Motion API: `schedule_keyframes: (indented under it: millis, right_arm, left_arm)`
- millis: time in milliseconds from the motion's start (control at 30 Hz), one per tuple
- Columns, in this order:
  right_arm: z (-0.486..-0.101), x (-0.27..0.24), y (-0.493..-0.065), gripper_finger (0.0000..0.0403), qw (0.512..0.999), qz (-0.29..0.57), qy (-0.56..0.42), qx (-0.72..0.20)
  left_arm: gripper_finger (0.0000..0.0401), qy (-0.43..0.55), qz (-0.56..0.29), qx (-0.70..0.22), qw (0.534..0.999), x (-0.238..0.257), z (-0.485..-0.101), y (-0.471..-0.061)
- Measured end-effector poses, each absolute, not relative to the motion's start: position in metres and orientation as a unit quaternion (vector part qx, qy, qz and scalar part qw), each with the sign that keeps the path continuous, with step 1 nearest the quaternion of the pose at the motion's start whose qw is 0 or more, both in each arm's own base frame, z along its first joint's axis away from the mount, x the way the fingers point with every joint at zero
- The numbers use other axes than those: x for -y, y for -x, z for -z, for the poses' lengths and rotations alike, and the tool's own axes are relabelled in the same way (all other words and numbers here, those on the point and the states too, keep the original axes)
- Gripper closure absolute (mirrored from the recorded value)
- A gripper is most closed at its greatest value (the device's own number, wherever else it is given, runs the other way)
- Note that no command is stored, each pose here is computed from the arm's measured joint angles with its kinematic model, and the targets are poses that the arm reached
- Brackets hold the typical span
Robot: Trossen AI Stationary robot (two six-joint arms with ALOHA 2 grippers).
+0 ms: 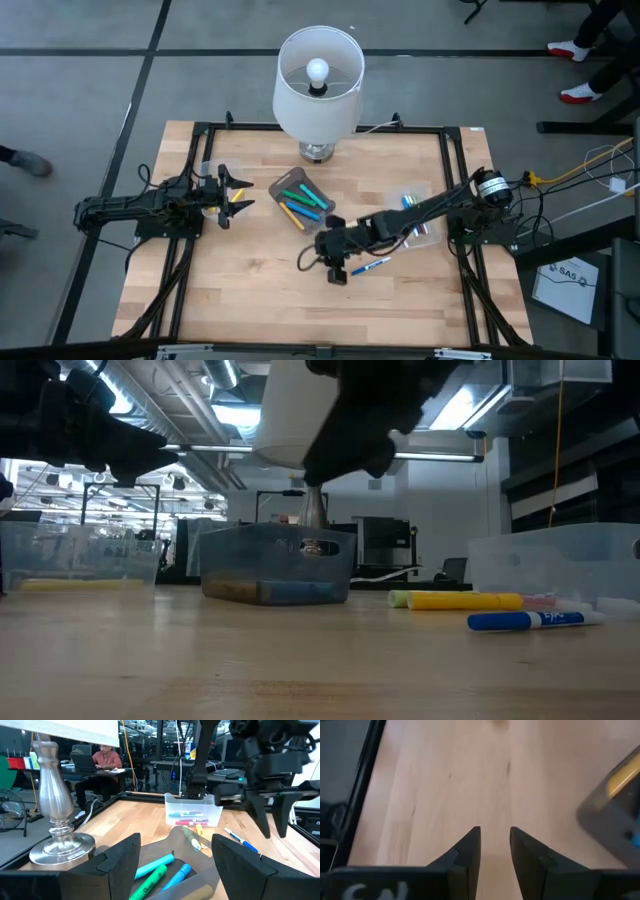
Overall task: Pick & Place Markers
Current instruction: Put the dark blue highlighter into the right transparent bin
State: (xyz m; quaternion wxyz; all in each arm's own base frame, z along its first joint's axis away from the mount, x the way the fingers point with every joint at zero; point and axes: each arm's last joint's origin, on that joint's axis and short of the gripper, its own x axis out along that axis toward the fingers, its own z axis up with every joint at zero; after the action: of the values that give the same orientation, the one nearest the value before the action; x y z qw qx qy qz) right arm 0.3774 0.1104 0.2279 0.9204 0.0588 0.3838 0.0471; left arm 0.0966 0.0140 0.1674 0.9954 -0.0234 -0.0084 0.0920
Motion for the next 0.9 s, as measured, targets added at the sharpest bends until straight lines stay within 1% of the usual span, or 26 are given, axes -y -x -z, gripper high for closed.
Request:
schedule_keyframes:
  millis: [300, 500, 767, 900]
  right_arm:
    - [-0.223, -0.143, -0.361, 0.0299, 0.904, -0.087, -0.019, -0.418]
    - [-0.218, -0.155, -0.349, 0.0299, 0.887, -0.110, 0.023, -0.447]
    - [-0.210, -0.160, -0.333, 0.0299, 0.850, -0.095, 0.028, -0.517]
    - [-0.206, -0.160, -0.324, 0.0299, 0.828, -0.089, 0.046, -0.551]
  left_arm:
    - [0.0160, 0.023, -0.092, 0.008, 0.995, -0.014, -0.167, -0.097]
    - [0.0161, 0.024, -0.092, 0.008, 0.995, -0.014, -0.167, -0.097]
    - [0.0159, 0.024, -0.092, 0.008, 0.995, -0.014, -0.167, -0.097]
    - [0.0161, 0.024, -0.092, 0.008, 0.995, -0.014, -0.167, -0.097]
